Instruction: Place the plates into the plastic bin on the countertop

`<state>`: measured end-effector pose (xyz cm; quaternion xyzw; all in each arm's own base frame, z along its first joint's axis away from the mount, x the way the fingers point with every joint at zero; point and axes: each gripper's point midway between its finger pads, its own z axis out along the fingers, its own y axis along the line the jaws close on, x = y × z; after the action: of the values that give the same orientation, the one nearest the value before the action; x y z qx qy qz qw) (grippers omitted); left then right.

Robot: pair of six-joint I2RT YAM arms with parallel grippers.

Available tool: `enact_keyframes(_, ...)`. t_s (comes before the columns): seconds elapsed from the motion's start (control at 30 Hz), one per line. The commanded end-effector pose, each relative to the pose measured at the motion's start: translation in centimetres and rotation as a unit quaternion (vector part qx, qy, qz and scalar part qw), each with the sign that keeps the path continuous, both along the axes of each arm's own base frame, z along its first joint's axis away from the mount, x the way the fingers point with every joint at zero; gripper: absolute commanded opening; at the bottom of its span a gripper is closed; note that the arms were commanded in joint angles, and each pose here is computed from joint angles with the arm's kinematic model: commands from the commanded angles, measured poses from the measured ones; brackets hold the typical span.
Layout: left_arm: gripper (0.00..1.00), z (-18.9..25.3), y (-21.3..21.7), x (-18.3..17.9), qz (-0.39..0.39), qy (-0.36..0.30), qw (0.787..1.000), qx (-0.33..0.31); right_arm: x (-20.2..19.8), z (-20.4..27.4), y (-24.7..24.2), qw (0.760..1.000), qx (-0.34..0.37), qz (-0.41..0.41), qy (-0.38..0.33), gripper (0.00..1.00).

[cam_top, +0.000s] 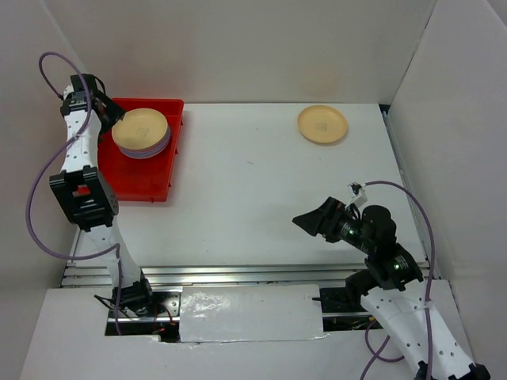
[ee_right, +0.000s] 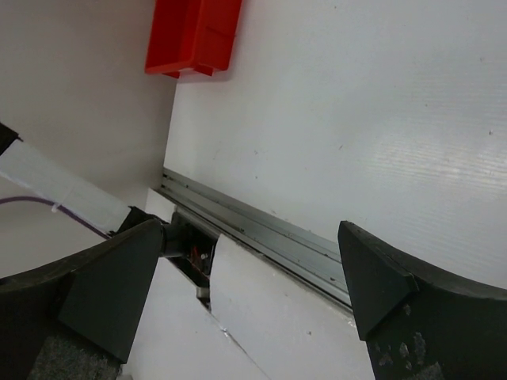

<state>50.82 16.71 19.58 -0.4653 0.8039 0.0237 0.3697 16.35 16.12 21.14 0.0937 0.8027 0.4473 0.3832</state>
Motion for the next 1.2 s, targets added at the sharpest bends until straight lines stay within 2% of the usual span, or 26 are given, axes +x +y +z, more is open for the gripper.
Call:
enact_keyframes(0.0, 0.99, 11.8, -2.3, -1.9, -0.052, -0.104, 0.993, 0.025, 2.4, 0.4, 1.0, 1.0, 0.003, 0.003, -0.021, 1.0)
enact_keyframes(0.03, 0.99, 12.2, -3.8, -2.7, -0.083, -0.104, 0.991, 0.005, 3.4, 0.7, 1.4, 0.999, 0.01, 0.0, -0.032, 1.0)
enact_keyframes(0.1, 0.99, 14.7, -5.9, -5.3, -0.123, -0.115, 0.986, 0.015, 5.6, -1.0, 1.7, 1.0, -0.001, -0.018, 0.006, 1.0)
enact_keyframes(0.13, 0.99, 13.3, -7.3, -6.8, -0.142, -0.089, 0.986, 0.009, 7.5, -2.5, 1.7, 0.999, -0.009, -0.037, 0.038, 1.0)
enact_keyframes(0.17, 0.99, 15.5, -8.6, -9.3, -0.156, -0.109, 0.982, 0.023, 8.9, -3.1, 1.2, 0.997, -0.019, -0.064, 0.048, 1.0)
enact_keyframes(0.2, 0.99, 15.4, -9.5, -10.5, -0.183, -0.108, 0.976, 0.039, 10.5, -2.5, 0.9, 0.995, -0.019, -0.085, 0.049, 1.0)
enact_keyframes(0.23, 0.99, 14.5, -11.4, -13.4, -0.205, -0.104, 0.972, 0.04, 12.6, -4.1, 0.1, 0.989, -0.028, -0.118, 0.084, 1.0)
enact_keyframes(0.3, 0.99, 13.7, -13.1, -15.8, -0.225, -0.116, 0.966, 0.049, 16.3, -3.2, -1.9, 0.979, -0.031, -0.183, 0.087, 1.0)
enact_keyframes(0.33, 0.99, 9.6, -14.3, -17.5, -0.238, -0.083, 0.967, 0.033, 17.1, -6.3, -2.0, 0.971, -0.044, -0.197, 0.131, 1.0)
enact_keyframes(0.37, 0.99, 11.2, -15.4, -19.3, -0.248, -0.131, 0.959, 0.037, 19.8, -5.3, -5.1, 0.958, -0.034, -0.254, 0.128, 1.0)
enact_keyframes(0.4, 0.99, 10.0, -16.2, -20.3, -0.258, -0.136, 0.956, 0.027, 21.9, -4.2, -6.3, 0.95, -0.027, -0.284, 0.124, 1.0)
enact_keyframes(0.43, 0.99, 7.6, -17.7, -22.1, -0.283, -0.137, 0.949, 0.016, 23.5, -6.5, -7.5, 0.938, -0.033, -0.308, 0.158, 1.0)
enact_keyframes(0.5, 0.99, 6.4, -20.0, -22.8, -0.335, -0.164, 0.928, 0.001, 26.8, -6.0, -10.3, 0.92, -0.023, -0.354, 0.164, 1.0)
enact_keyframes(0.53, 0.99, 3.8, -20.9, -23.4, -0.356, -0.152, 0.922, -0.011, 28.1, -6.2, -10.9, 0.915, -0.015, -0.366, 0.169, 1.0)
enact_keyframes(0.6, 0.99, 3.0, -22.7, -24.1, -0.385, -0.168, 0.907, -0.027, 31.3, -8.2, -11.9, 0.903, -0.006, -0.383, 0.193, 1.0)
enact_keyframes(0.63, 0.99, 3.0, -23.3, -24.3, -0.4, -0.159, 0.902, -0.036, 32.1, -11.4, -13.0, 0.891, -0.015, -0.389, 0.234, 1.0)
enact_keyframes(0.67, 0.99, 3.1, -24.1, -24.6, -0.42, -0.156, 0.893, -0.034, 34.4, -9.9, -13.6, 0.891, -0.012, -0.397, 0.218, 1.0)
enact_keyframes(0.7, 0.99, 2.8, -23.7, -24.7, -0.409, -0.146, 0.9, -0.019, 34.6, -13.0, -14.3, 0.878, -0.03, -0.403, 0.257, 1.0)
enact_keyframes(0.73, 0.99, 2.6, -24.2, -25.0, -0.415, -0.136, 0.899, -0.016, 35.4, -13.8, -15.0, 0.871, -0.041, -0.414, 0.26, 1.0)
enact_keyframes(0.77, 0.99, 2.6, -24.3, -25.2, -0.419, -0.133, 0.898, -0.01, 37.0, -12.6, -15.7, 0.871, -0.039, -0.423, 0.247, 1.0)
enact_keyframes(0.83, 0.99, 2.8, -25.0, -25.7, -0.43, -0.134, 0.893, -0.002, 37.7, -14.8, -16.8, 0.861, -0.047, -0.431, 0.267, 0.99)
enact_keyframes(0.97, 0.99, 3.0, -26.6, -26.4, -0.456, -0.145, 0.878, -0.011, 40.4, -14.7, -18.7, 0.858, -0.028, -0.447, 0.252, 0.99)
enact_keyframes(1.03, 0.99, 3.1, -26.7, -26.4, -0.462, -0.144, 0.875, -0.009, 40.7, -16.4, -19.3, 0.851, -0.037, -0.45, 0.269, 0.97)
enact_keyframes(1.07, 0.99, 3.2, -26.8, -26.4, -0.463, -0.144, 0.874, -0.01, 41.9, -15.3, -19.7, 0.852, -0.037, -0.455, 0.257, 0.97)
enact_keyframes(1.1, 0.99, 3.2, -26.9, -26.5, -0.465, -0.145, 0.873, -0.011, 41.3, -17.3, -19.7, 0.843, -0.057, -0.453, 0.286, 0.96)
enact_keyframes(1.17, 0.99, 3.4, -27.2, -26.6, -0.473, -0.15, 0.868, -0.016, 42.6, -16.4, -20.1, 0.842, -0.064, -0.458, 0.279, 0.94)
